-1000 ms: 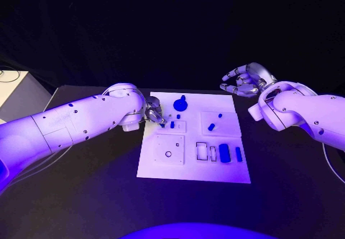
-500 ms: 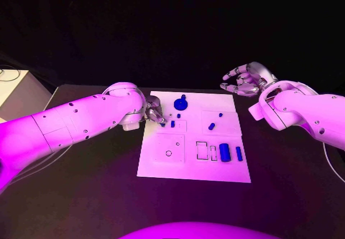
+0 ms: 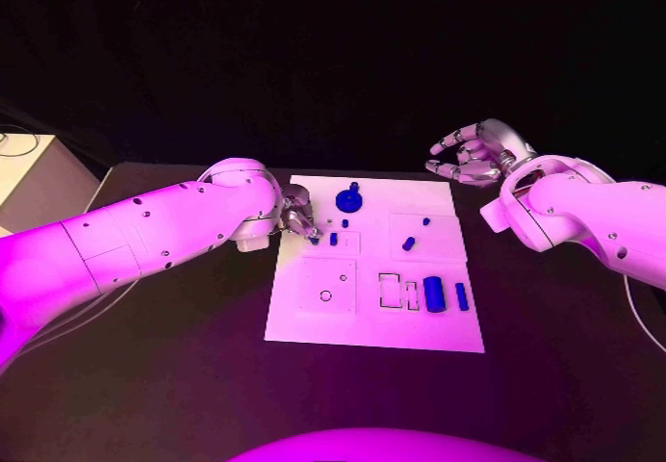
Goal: Assemble the parts on the task board
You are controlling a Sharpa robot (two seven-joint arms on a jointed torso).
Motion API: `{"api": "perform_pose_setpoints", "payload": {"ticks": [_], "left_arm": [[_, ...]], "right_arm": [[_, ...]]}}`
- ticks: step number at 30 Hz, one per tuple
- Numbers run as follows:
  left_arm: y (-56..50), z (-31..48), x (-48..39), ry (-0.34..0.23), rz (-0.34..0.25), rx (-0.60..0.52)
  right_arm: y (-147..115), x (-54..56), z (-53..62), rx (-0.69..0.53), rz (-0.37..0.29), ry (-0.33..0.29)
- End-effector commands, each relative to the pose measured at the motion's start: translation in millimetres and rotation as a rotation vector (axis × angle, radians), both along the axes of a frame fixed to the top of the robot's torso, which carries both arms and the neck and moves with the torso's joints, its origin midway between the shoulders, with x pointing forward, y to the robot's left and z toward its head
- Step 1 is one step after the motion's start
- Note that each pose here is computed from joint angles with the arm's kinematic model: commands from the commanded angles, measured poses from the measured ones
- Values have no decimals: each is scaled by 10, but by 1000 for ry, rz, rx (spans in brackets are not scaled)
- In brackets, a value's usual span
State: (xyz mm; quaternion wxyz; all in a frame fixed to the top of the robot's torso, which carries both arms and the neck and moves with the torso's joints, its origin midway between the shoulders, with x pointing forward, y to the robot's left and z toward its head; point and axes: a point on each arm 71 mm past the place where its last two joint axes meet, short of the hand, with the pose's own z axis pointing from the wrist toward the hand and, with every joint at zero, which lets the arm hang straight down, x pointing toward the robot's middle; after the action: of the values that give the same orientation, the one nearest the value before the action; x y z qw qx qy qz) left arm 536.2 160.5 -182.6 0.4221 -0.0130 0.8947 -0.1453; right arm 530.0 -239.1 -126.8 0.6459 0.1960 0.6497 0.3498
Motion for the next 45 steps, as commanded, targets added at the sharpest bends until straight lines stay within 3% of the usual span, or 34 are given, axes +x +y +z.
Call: {"api": "perform_pose_setpoints", "payload": {"ticks": [1, 45], "left_arm": [[-4, -95, -48, 43, -24, 32], [17, -117, -53, 43, -21, 36]], "right_arm": [[12, -3, -4, -7, 14, 3], [10, -3, -18, -8, 16, 5]]}}
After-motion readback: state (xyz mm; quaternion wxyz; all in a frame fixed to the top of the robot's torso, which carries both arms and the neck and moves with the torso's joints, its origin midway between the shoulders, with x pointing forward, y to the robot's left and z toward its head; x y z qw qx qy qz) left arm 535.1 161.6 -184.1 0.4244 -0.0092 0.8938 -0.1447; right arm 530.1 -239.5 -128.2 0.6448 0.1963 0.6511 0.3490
